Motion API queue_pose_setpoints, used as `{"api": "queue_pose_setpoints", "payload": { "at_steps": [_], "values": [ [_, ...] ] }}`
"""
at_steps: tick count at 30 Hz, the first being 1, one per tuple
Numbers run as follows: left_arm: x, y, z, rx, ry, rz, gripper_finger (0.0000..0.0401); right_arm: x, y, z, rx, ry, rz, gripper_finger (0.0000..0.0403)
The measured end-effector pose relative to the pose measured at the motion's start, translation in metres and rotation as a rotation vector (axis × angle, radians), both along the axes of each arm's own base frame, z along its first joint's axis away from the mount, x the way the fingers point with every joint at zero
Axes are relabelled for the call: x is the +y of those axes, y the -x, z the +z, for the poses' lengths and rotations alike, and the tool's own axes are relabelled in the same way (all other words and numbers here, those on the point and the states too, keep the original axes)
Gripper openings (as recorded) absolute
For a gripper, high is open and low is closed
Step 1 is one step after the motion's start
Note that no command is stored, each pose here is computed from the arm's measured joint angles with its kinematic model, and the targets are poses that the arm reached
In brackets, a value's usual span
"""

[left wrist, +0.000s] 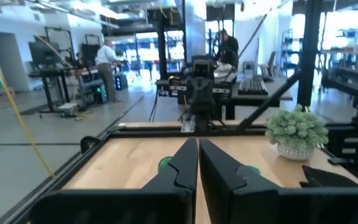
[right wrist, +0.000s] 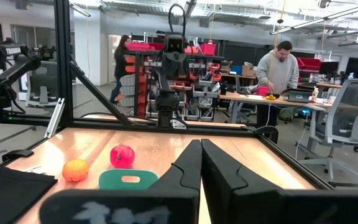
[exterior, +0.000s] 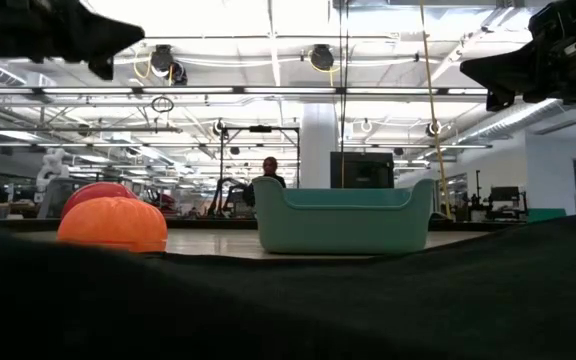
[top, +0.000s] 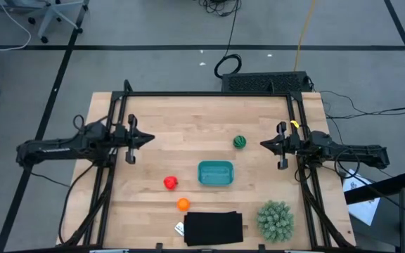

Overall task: Pick and placing Produce into tupperware
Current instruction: Put the red apple into the blue container

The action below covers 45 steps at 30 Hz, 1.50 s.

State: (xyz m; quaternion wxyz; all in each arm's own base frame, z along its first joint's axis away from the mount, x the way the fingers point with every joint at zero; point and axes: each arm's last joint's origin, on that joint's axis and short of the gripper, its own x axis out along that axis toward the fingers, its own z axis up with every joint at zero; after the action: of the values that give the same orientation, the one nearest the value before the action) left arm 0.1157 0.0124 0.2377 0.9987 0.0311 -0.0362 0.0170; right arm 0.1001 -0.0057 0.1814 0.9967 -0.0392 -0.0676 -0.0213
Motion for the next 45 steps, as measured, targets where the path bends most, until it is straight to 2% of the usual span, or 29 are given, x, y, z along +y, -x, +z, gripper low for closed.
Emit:
{"api": "queue_pose_setpoints", "payload": {
  "at_steps": [5,10,17,38,45],
  "values": [
    [-0.001,-0.01,0.029,0.065,-0.016,0.0,0.0021,0.0,0.0,0.0,0.0,0.0,0.0,0.0],
    [-0.002,-0.024,0.052,0.094,-0.012,-0.021,0.0021,0.0,0.0,-0.001,0.01,0.044,-0.006,0.0],
    [-0.004,-0.038,0.076,0.183,-0.009,-0.039,0.0021,0.0,0.0,-0.001,0.007,-0.008,0.001,0.0],
    [-0.013,-0.079,0.114,0.578,-0.033,-0.162,0.0021,0.0,0.0,-0.001,0.008,0.018,-0.003,0.0],
    [-0.014,-0.091,0.123,0.694,-0.094,-0.191,0.0021,0.0,0.0,0.0,-0.003,0.018,-0.004,0.0]
  ]
}}
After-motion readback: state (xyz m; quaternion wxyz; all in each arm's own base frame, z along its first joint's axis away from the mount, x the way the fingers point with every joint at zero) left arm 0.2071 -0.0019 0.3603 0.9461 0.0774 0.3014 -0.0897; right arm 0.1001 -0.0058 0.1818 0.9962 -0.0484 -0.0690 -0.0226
